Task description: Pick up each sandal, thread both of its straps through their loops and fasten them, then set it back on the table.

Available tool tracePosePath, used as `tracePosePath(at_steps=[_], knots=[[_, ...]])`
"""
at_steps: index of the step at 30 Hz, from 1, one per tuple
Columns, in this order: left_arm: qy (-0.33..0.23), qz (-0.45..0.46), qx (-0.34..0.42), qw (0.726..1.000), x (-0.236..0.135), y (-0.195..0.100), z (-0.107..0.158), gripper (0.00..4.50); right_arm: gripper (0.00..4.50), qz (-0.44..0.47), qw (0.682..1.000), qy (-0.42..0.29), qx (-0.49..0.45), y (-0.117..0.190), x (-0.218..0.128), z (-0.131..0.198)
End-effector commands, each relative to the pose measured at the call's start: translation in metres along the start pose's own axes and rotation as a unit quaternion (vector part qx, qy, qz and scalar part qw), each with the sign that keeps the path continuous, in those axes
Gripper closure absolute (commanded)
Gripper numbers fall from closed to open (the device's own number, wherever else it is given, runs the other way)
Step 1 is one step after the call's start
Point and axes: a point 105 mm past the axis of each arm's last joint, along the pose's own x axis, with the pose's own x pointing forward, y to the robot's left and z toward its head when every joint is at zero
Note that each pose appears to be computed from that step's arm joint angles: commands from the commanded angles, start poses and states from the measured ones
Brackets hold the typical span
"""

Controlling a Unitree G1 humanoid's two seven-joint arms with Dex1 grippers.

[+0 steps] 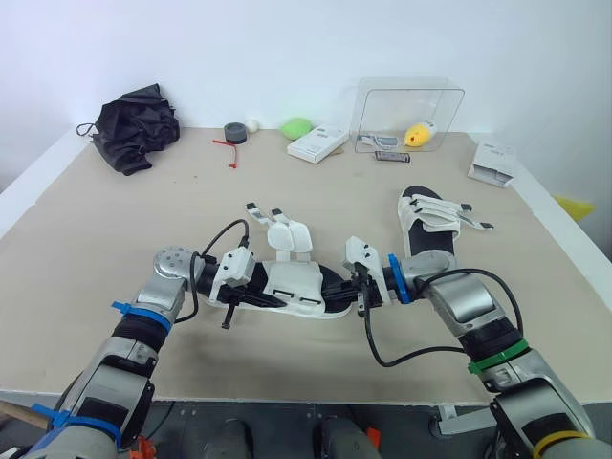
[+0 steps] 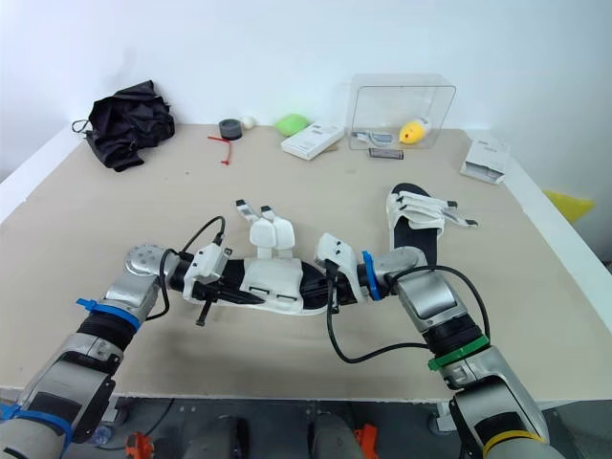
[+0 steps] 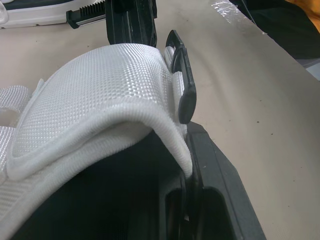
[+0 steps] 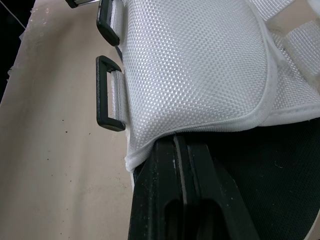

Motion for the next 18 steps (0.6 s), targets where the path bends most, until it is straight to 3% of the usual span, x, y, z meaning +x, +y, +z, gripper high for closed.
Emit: tracePosePath(at_steps=[1,6,10,11,15,18], knots=[[-0.005,0.039,-0.02,0.999,-0.012,0.007,0.0,3.86,4.5,-0.009,0.996,0.067,0.063,0.001,0.003,-0.045],[-0.01,0.034,-0.025,0.999,-0.014,0.006,0.004,2.18,4.5,-0.013,0.996,0.062,0.067,-0.001,0.002,-0.043],[-0.015,0.042,-0.03,0.999,-0.022,0.008,0.012,0.3,4.5,-0.014,0.996,0.059,0.07,0.0,0.003,-0.043],[-0.014,0.044,-0.033,0.998,-0.025,0.009,0.014,0.06,4.5,-0.014,0.996,0.058,0.07,0.0,0.003,-0.043],[0.007,0.027,-0.09,0.996,-0.038,0.001,0.017,0.06,4.5,-0.014,0.996,0.057,0.072,0.0,0.002,-0.042],[0.001,0.012,-0.188,0.982,-0.053,-0.008,0.033,0.06,4.5,-0.014,0.996,0.055,0.072,0.0,0.001,-0.041]])
